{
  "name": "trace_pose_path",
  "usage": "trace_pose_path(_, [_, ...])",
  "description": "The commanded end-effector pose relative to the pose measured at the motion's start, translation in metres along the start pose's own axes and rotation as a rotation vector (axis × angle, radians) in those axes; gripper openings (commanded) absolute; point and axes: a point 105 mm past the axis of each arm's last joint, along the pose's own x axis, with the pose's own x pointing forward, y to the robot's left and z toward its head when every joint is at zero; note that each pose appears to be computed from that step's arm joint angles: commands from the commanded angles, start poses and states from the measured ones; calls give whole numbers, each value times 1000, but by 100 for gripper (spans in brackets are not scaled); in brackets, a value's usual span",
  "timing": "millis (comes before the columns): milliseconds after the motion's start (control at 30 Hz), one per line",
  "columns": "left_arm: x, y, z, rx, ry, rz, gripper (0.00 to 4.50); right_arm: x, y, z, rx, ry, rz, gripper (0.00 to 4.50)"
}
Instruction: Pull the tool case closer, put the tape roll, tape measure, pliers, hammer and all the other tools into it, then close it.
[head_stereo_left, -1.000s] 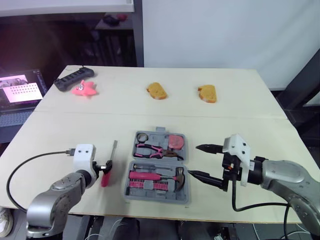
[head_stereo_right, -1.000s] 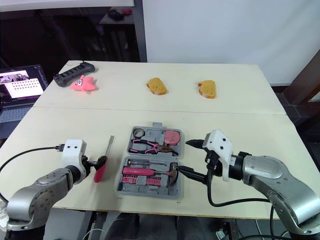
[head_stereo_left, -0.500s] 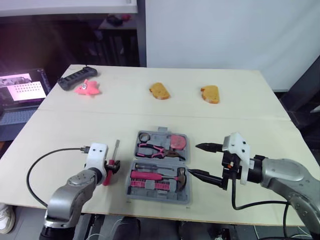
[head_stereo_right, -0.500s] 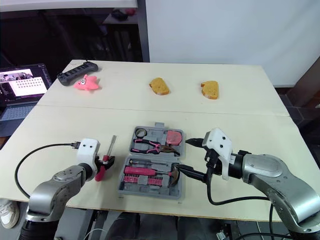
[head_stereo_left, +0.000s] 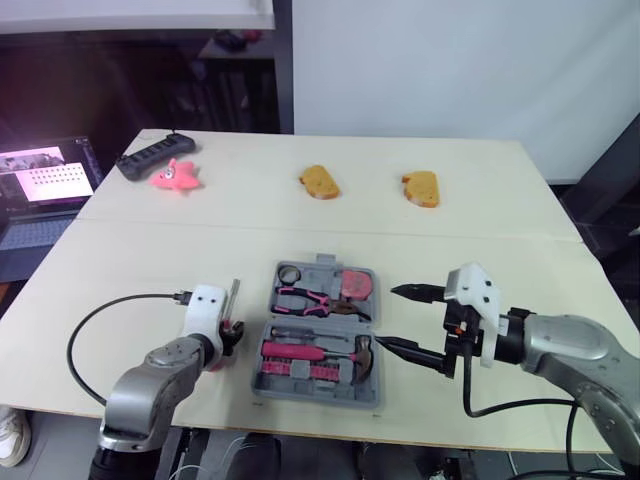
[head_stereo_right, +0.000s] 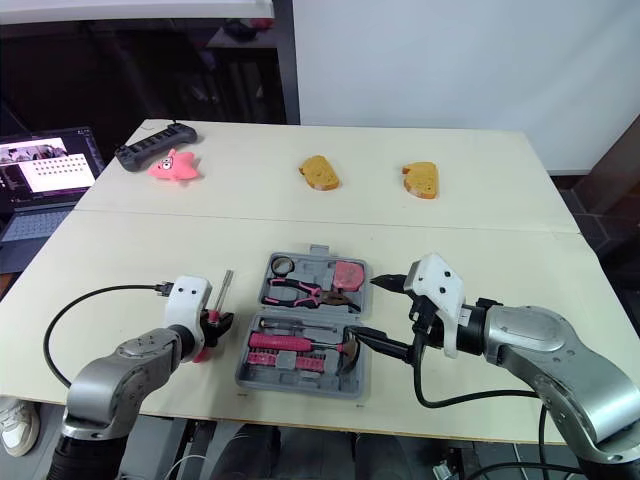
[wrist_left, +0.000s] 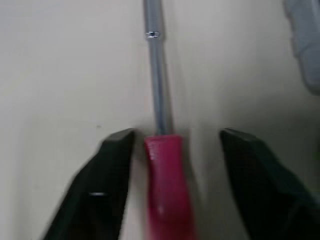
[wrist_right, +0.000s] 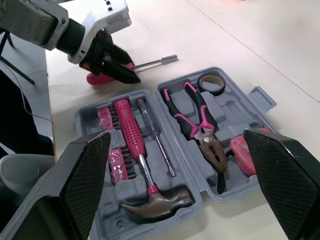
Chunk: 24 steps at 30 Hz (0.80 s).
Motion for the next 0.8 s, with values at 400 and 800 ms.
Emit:
trace_pose_path(400, [-13, 27, 23, 102, -68, 117, 44, -5, -2, 4, -25, 3, -15, 450])
trace_pose_path(800, [-75, -27, 76, 588, -196, -641, 44, -9, -1, 6, -20, 1, 14, 450])
